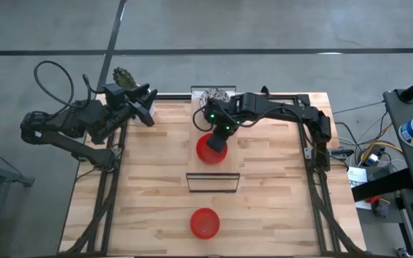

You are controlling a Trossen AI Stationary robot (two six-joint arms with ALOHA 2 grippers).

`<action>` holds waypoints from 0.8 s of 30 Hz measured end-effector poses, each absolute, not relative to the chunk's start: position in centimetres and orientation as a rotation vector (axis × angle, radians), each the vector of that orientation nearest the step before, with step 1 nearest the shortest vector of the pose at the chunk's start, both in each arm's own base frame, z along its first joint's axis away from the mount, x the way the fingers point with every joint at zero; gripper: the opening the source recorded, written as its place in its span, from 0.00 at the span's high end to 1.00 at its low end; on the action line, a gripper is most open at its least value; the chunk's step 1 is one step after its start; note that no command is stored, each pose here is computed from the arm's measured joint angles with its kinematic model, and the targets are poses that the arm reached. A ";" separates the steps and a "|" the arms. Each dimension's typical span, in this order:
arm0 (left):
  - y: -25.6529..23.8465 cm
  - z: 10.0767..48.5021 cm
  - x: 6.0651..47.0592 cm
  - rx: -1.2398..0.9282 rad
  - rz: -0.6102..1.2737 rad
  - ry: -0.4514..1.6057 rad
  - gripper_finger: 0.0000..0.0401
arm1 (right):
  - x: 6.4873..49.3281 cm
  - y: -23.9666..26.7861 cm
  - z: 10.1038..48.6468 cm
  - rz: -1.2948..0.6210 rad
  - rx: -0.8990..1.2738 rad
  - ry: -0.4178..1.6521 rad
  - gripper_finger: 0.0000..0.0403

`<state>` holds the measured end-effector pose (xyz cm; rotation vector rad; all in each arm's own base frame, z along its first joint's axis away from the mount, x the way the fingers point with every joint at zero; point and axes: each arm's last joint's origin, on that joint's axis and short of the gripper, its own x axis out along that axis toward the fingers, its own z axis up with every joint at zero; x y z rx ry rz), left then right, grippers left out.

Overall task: Pick & Place Mini bowls
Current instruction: Stack the top red bowl on top of the other red bowl on the shelf, then stack the red bowl on top of the other red bowls on the shelf

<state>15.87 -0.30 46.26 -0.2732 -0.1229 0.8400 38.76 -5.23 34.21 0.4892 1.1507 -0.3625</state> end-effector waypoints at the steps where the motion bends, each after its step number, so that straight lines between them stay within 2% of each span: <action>1: -0.3 46.3 15.9 -0.274 0.834 -0.122 0.57 | 38.8 -5.2 34.2 -0.355 0.481 1.146 0.93; 5: -0.4 46.2 16.0 -0.276 0.814 -0.118 0.57 | 39.2 -4.7 34.4 -0.339 0.475 1.113 0.81; 13: -0.8 45.7 16.5 -0.358 0.618 -0.065 0.57 | 38.8 -4.7 35.3 -0.363 0.418 1.078 0.60; 18: -1.8 44.2 17.5 -0.453 0.373 0.069 0.57 | 38.3 -4.3 36.7 -0.340 0.390 1.011 0.56; 24: -3.5 41.4 19.8 -0.684 0.143 0.252 0.57 | 37.3 -3.5 39.1 -0.306 0.359 0.901 0.57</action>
